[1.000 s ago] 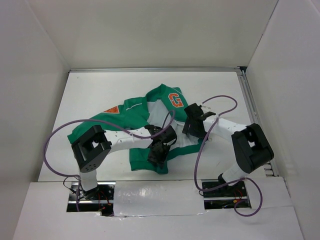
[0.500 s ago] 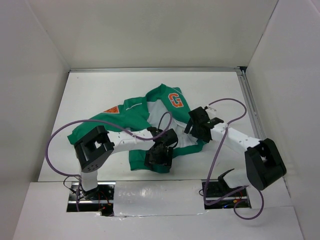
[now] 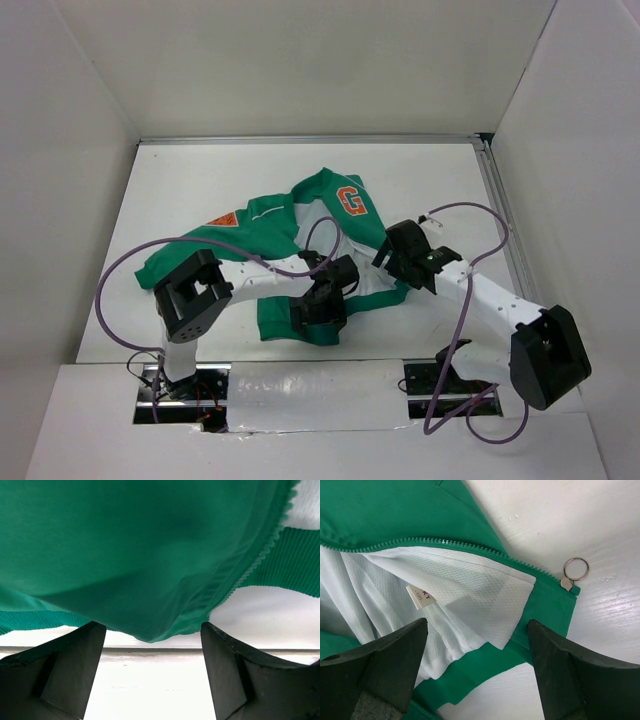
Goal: Zip up the jacket
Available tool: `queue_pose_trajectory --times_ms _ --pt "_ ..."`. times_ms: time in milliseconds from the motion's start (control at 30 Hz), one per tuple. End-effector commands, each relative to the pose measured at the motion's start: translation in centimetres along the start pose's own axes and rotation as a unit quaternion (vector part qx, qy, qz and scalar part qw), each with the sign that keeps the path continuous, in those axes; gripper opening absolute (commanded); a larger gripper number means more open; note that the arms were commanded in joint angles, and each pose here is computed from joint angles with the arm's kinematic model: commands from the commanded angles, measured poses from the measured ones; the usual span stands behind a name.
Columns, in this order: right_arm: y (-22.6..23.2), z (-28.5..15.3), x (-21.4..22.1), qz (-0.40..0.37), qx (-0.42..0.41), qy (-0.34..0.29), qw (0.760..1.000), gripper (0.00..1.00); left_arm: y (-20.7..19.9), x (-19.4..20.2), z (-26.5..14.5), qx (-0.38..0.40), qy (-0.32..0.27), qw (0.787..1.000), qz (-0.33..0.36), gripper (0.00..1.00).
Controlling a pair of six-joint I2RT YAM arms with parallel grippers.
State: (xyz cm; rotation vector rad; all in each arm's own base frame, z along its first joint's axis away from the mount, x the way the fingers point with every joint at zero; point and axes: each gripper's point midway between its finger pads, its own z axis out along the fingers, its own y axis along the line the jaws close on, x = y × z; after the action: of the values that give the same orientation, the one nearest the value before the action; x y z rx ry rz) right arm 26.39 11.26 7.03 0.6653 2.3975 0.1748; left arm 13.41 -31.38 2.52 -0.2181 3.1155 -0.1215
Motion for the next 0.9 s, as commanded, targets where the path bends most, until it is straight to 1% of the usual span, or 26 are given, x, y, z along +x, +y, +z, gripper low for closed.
queue_pose_trajectory --times_ms 0,133,200,267,333,367,400,500,533,567,600,633,667,700,767,800,867 --pt "0.3 -0.5 -1.1 0.014 -0.011 -0.031 0.999 0.87 -0.2 -0.5 -0.5 -0.010 -0.013 1.000 -0.017 0.89" --pt "0.2 -0.7 -1.2 0.015 -0.014 -0.036 0.999 0.87 -0.1 -0.5 0.8 -0.035 -0.004 0.999 -0.023 0.88" --pt "-0.2 -0.7 -1.1 0.018 -0.011 -0.037 0.999 0.87 0.3 -0.4 1.3 -0.051 -0.001 0.998 -0.031 0.86" --pt "-0.6 -0.7 -0.9 0.020 -0.008 -0.038 0.999 0.87 0.5 -0.3 2.2 -0.062 0.003 0.997 -0.037 0.81" --pt "-1.1 -0.7 -0.8 0.022 -0.006 -0.039 0.999 0.88 0.7 -0.2 3.0 -0.067 0.007 0.997 -0.035 0.80" --pt "-1.6 -0.7 -0.7 0.024 -0.004 -0.040 0.999 0.88 0.7 -0.1 3.3 -0.068 0.008 0.997 -0.034 0.71" --pt "-1.9 -0.9 -0.9 0.021 -0.007 -0.045 0.999 0.88 1.3 0.0 3.5 -0.079 0.011 0.996 -0.037 0.59" --pt "-2.2 -1.2 -1.5 0.009 -0.011 -0.056 0.998 0.88 2.0 0.0 3.3 -0.089 0.005 0.995 -0.044 0.36" --pt "-2.0 -1.3 -2.0 -0.024 -0.021 -0.064 0.997 0.88 2.2 -0.4 2.8 -0.087 -0.001 0.995 -0.051 0.22" --pt "-1.3 -1.4 -1.8 -0.053 -0.040 -0.052 0.996 0.88 2.6 -0.5 2.7 -0.085 -0.001 0.995 -0.054 0.17" --pt "-1.3 -1.5 -1.9 -0.084 -0.038 -0.046 0.995 0.88 2.4 -0.9 1.6 -0.063 -0.008 0.997 -0.047 0.10" --pt "-0.6 -1.7 -2.3 -0.093 -0.040 -0.044 0.994 0.88 2.5 -1.4 1.3 -0.051 -0.009 0.997 -0.048 0.07" --pt "-0.2 -1.8 -2.2 -0.102 -0.045 -0.039 0.993 0.88 2.6 -1.5 1.3 -0.035 -0.015 0.998 -0.042 0.06" --pt "0.1 -1.8 -2.4 -0.117 -0.045 -0.042 0.991 0.88 2.3 -1.9 -0.1 -0.008 -0.027 0.999 -0.026 0.06" --pt "0.8 -1.7 -2.4 -0.136 -0.043 -0.044 0.989 0.89 2.2 -2.3 -1.0 0.016 -0.040 0.999 -0.014 0.06" --pt "0.8 -1.7 -2.6 -0.142 -0.036 -0.048 0.988 0.90 1.9 -2.6 -2.1 0.044 -0.056 0.997 0.010 0.04" --pt "1.4 -1.5 -2.6 -0.160 -0.038 -0.050 0.985 0.90 2.1 -2.5 -2.7 0.064 -0.065 0.996 0.024 0.00"
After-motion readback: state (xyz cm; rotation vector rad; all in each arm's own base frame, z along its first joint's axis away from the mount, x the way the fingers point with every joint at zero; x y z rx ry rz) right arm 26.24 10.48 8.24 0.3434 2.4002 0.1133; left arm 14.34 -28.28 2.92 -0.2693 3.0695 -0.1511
